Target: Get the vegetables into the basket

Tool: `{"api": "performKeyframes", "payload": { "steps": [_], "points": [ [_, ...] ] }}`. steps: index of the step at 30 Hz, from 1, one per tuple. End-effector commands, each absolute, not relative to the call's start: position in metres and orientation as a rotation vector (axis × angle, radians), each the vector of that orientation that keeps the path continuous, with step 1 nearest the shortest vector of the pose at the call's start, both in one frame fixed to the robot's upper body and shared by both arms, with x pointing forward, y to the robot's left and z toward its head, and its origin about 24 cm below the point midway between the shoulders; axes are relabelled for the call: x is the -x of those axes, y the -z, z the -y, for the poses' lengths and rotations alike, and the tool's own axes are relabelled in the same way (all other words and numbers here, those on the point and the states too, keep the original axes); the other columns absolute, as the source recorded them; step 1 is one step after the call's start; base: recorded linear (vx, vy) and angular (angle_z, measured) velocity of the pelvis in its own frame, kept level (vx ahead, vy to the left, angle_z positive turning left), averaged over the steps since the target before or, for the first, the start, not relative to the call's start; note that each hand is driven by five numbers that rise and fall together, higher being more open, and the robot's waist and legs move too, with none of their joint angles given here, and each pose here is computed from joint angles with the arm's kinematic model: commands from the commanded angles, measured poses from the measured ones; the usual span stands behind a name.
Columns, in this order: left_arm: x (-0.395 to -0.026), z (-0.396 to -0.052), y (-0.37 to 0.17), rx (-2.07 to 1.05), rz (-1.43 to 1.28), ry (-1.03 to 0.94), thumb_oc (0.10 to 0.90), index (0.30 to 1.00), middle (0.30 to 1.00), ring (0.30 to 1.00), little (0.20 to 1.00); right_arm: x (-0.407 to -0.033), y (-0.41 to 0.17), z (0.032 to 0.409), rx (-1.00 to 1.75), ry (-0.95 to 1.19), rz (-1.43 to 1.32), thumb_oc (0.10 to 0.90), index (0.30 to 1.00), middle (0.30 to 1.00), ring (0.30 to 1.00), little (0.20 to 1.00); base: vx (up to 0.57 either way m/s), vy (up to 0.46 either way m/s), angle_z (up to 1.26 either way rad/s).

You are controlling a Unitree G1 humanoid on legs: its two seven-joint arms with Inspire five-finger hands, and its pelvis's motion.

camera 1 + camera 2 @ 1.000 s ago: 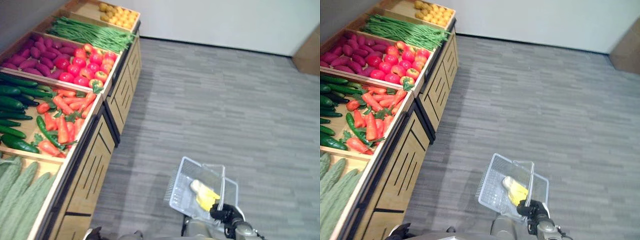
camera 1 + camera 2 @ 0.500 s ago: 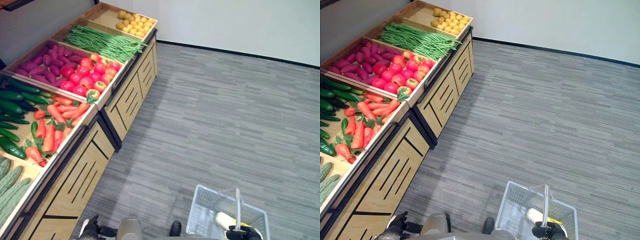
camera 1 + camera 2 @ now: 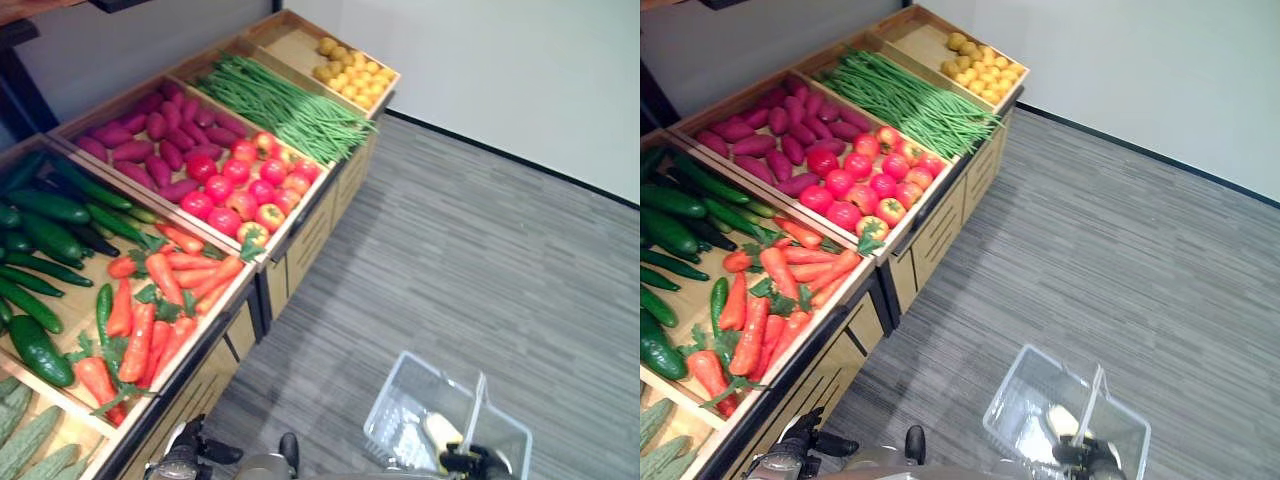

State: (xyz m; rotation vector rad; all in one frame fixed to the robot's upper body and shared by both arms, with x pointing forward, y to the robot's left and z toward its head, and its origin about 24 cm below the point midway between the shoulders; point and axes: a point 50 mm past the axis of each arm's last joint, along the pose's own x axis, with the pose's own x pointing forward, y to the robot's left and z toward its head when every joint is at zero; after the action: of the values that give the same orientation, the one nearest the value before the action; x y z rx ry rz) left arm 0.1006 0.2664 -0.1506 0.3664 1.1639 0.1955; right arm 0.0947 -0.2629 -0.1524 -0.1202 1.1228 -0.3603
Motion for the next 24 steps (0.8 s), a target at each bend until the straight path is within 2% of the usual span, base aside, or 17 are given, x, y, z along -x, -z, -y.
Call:
{"api": "performKeyframes", "payload": {
  "steps": [1, 5, 8, 10, 15, 19, 24],
  "points": [
    [-0.084, -0.282, 0.149, -0.352, -1.200, -0.254, 0.900, 1.000, 1.000, 1.000, 1.000, -0.100, 0.143, 0.285, 0.163, 0.400, -1.070, 0.400, 0.300, 0.300, 0.300, 0.300, 0.41, -0.135, 0.86],
    [-0.077, -0.287, 0.149, -0.344, -1.230, -0.287, 0.900, 1.000, 1.000, 1.000, 1.000, -0.099, 0.145, 0.281, 0.146, 0.389, -1.077, 0.400, 0.300, 0.300, 0.300, 0.300, 0.38, -0.290, 1.50],
    [-0.067, -0.293, 0.149, -0.346, -1.273, -0.319, 0.900, 1.000, 1.000, 1.000, 1.000, -0.087, 0.148, 0.280, 0.115, 0.401, -1.113, 0.400, 0.300, 0.300, 0.300, 0.300, 0.30, -0.337, 2.43],
    [-0.065, -0.289, 0.151, -0.340, -1.273, -0.308, 0.900, 1.000, 1.000, 1.000, 1.000, -0.102, 0.141, 0.290, 0.137, 0.417, -1.062, 0.400, 0.300, 0.300, 0.300, 0.300, 0.20, -0.604, 2.19],
    [-0.078, -0.279, 0.152, -0.344, -1.240, -0.274, 0.900, 1.000, 1.000, 1.000, 1.000, -0.112, 0.132, 0.302, 0.151, 0.457, -1.007, 0.400, 0.300, 0.300, 0.300, 0.300, 0.02, -0.210, 0.30],
    [-0.092, -0.266, 0.153, -0.357, -1.202, -0.224, 0.900, 1.000, 1.000, 1.000, 1.000, -0.103, 0.130, 0.313, 0.145, 0.525, -1.019, 0.400, 0.300, 0.300, 0.300, 0.300, -0.05, -0.006, 0.44],
    [-0.073, -0.263, 0.158, -0.349, -1.260, -0.218, 0.900, 1.000, 1.000, 1.000, 1.000, -0.074, 0.139, 0.312, 0.133, 0.550, -1.124, 0.400, 0.300, 0.300, 0.300, 0.300, 0.07, 0.143, 0.27]
  ]
}}
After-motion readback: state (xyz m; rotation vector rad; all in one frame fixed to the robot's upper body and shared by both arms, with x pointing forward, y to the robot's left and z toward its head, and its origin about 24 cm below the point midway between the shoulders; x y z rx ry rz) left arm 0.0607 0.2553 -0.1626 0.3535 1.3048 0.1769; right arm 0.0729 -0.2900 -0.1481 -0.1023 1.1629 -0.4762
